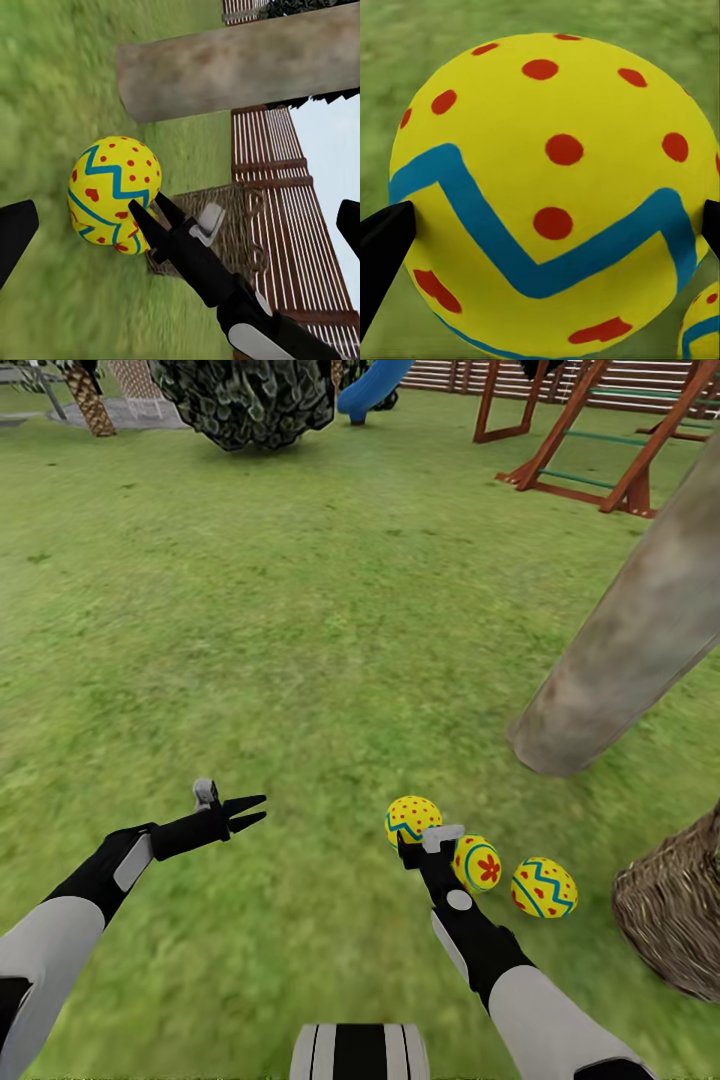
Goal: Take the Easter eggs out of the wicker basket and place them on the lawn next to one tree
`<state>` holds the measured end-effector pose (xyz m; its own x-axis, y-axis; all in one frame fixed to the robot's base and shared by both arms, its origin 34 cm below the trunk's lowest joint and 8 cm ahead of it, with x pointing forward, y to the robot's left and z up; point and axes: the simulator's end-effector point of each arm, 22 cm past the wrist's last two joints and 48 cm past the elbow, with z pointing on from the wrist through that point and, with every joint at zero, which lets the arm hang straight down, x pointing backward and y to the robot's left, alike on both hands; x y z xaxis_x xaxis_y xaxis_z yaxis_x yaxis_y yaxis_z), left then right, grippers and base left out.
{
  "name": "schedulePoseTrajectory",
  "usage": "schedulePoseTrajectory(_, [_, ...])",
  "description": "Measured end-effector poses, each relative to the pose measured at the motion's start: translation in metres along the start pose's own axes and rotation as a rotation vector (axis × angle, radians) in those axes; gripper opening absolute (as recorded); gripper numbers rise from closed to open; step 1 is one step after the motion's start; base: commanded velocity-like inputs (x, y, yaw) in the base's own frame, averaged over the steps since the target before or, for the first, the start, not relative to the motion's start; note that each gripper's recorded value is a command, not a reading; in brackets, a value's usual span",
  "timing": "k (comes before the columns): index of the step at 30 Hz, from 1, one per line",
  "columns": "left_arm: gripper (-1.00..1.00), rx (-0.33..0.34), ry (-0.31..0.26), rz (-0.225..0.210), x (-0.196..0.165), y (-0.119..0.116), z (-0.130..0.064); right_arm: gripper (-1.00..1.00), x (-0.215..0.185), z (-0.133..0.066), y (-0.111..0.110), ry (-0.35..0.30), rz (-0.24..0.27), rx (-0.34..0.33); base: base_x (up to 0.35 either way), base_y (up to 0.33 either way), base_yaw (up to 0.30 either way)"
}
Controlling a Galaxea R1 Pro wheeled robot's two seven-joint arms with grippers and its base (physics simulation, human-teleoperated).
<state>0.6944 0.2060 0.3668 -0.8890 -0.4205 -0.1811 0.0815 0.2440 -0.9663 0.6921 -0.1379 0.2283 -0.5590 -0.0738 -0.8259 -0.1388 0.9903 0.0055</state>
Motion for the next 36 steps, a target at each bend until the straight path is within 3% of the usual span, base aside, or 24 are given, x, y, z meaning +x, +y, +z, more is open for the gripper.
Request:
schedulePoseTrajectory(17, [1.0,-0.038,0.018,-0.081,0.022,0.047,0.002,-1.0,0.04,0.008,0.002,0.035,0.011,-0.005,0.0,0.0,0.0])
schedulePoseTrajectory(22, [1.0,-0.041,0.015,-0.099,0.025,0.051,0.0,-1.0,0.04,0.008,0.002,0.034,0.011,-0.004,0.009,0.0,0.0])
schedulePoseTrajectory(25, [1.0,-0.044,0.004,-0.072,0.025,0.053,0.0,-1.0,0.04,0.008,0.001,0.035,0.012,-0.002,0.092,0.0,0.0])
schedulePoseTrajectory(36, [1.0,-0.054,0.002,-0.089,0.03,0.059,-0.002,-1.0,0.042,0.008,-0.004,0.041,0.015,0.022,0.149,-0.015,0.0])
